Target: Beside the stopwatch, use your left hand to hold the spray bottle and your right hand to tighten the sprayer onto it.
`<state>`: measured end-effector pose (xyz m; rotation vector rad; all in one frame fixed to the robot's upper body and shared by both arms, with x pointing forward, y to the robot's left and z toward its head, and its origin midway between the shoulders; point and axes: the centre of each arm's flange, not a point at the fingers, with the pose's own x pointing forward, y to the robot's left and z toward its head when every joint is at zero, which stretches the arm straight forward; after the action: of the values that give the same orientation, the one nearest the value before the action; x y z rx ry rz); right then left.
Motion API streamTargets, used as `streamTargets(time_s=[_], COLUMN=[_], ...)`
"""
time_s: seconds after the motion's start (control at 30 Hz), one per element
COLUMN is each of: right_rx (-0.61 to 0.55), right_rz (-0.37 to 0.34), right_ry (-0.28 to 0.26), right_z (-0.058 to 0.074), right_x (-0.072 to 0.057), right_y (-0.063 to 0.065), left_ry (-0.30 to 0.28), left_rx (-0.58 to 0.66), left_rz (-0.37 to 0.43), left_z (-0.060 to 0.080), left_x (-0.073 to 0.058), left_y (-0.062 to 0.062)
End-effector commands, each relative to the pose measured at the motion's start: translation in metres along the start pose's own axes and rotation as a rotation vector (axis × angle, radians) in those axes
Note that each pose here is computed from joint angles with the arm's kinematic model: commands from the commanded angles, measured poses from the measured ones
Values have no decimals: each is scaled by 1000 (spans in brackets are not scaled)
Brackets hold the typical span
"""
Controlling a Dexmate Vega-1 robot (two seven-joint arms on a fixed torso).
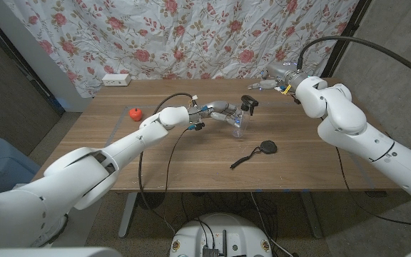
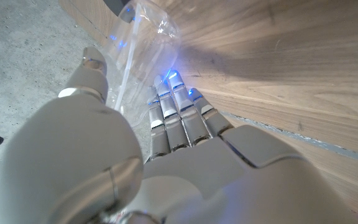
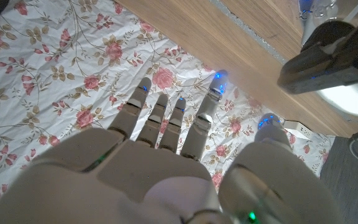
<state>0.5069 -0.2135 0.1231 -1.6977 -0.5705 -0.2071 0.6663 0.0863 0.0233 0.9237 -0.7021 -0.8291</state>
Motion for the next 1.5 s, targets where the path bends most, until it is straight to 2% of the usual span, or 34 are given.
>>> streamTargets(time_s=[0.03,0.43,0.87,1.13,1.5], right_rx=[-26,-52,-74,-67,-111], right_rz=[-21,-4,28,22,35], right_ry=[-88,-134,-232,-316,-381], right_z=[-10,-15,-23,-29,-30], right_x=[-14,-25,-32,-32,-32], right_y=[-1,-5,-3,-4,-5], left_ry=[-18,-40,-51,-57,-61], left_rx=[-11,-16,0,9,15], left_rz=[-2,-7,-43,-59,-64], left_z=[5,9,11,12,11], left_x=[-12,-19,-21,-22,-20], left_y=[-5,-9,-5,-1,2])
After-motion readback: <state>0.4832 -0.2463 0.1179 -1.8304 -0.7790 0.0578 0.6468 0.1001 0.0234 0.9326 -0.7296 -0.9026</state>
